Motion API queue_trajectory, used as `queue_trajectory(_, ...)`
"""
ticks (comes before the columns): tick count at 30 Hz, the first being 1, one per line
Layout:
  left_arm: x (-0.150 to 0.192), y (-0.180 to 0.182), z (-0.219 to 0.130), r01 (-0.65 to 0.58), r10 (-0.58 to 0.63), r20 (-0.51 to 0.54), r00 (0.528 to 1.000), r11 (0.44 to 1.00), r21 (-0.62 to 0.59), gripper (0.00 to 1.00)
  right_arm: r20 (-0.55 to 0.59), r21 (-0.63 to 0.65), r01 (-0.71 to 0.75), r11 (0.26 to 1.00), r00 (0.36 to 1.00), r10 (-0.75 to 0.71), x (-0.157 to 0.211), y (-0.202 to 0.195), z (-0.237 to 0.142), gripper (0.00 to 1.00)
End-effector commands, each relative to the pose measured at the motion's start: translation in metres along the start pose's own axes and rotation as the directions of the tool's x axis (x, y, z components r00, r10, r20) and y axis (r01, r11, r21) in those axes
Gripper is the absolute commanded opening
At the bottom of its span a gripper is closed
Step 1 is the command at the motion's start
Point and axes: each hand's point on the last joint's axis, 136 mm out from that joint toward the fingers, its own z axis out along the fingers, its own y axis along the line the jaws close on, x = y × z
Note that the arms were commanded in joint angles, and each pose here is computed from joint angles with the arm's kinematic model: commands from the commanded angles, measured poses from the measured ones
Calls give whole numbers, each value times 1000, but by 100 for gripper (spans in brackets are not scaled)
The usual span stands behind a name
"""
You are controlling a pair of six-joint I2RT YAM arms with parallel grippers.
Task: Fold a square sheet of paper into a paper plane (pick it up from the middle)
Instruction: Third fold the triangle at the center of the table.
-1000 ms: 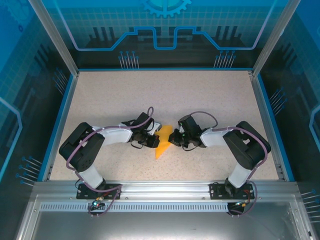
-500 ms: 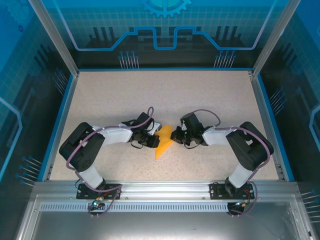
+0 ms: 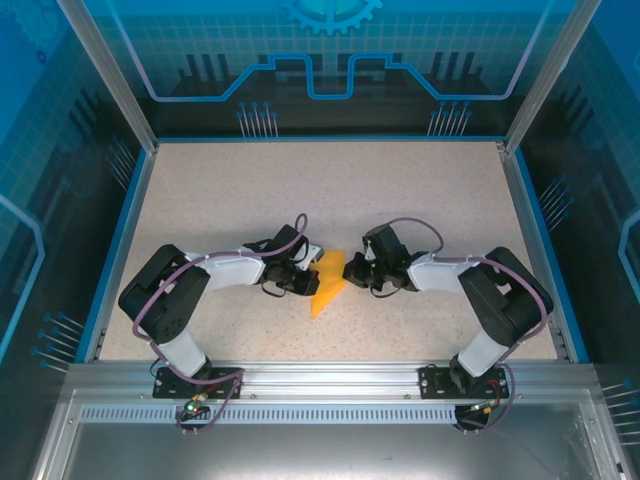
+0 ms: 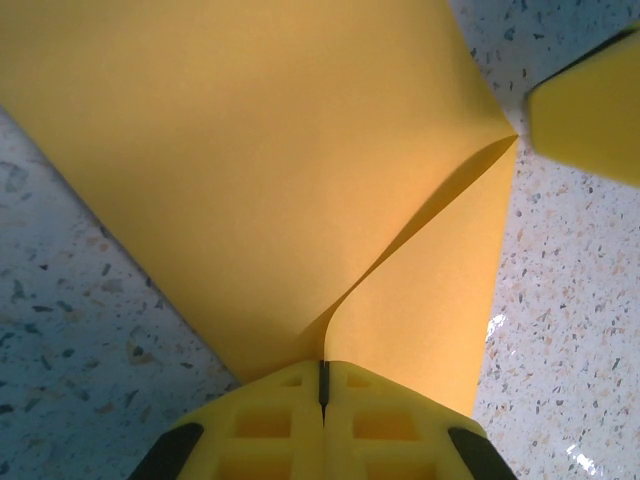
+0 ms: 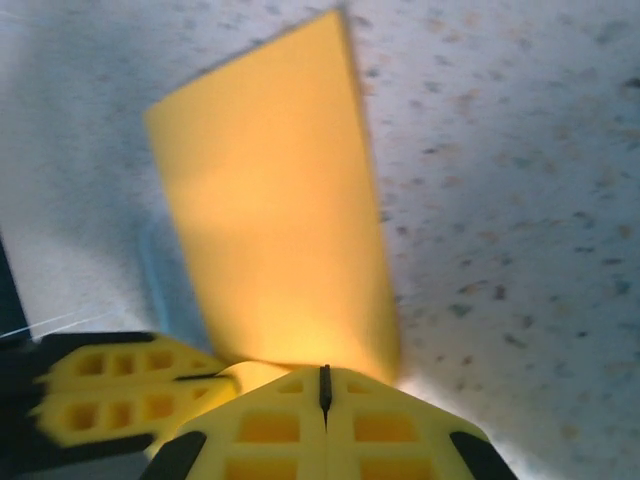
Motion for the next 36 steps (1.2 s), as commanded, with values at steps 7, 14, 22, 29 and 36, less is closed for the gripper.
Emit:
queue_trajectory(7,20,12,7,15,-18,-80,997,999,-32,0,-50,-36,46,998,998,-48,32,24,13,0)
queue_trajectory(14,18,9,5,12,-13,-68,998,1000,-21,0,-110,9,-1,1000,994,2,46,-1,42,0)
queue_trajectory(22,-1,-1,-40,31,-28,57,998,998,-55,35,-112,104,-3,995,994,14,55,-26,39,0)
queue_trajectory(29,-14,-22,-68,66,-68,138,988,998,17,27,-96,92,-4,996,995,13,53,-20,35,0)
queue_trajectory(36,-15,-24,-32,90,-93,36,995,993,77,8,-85,65,9,998,996,-3,49,-9,31,0)
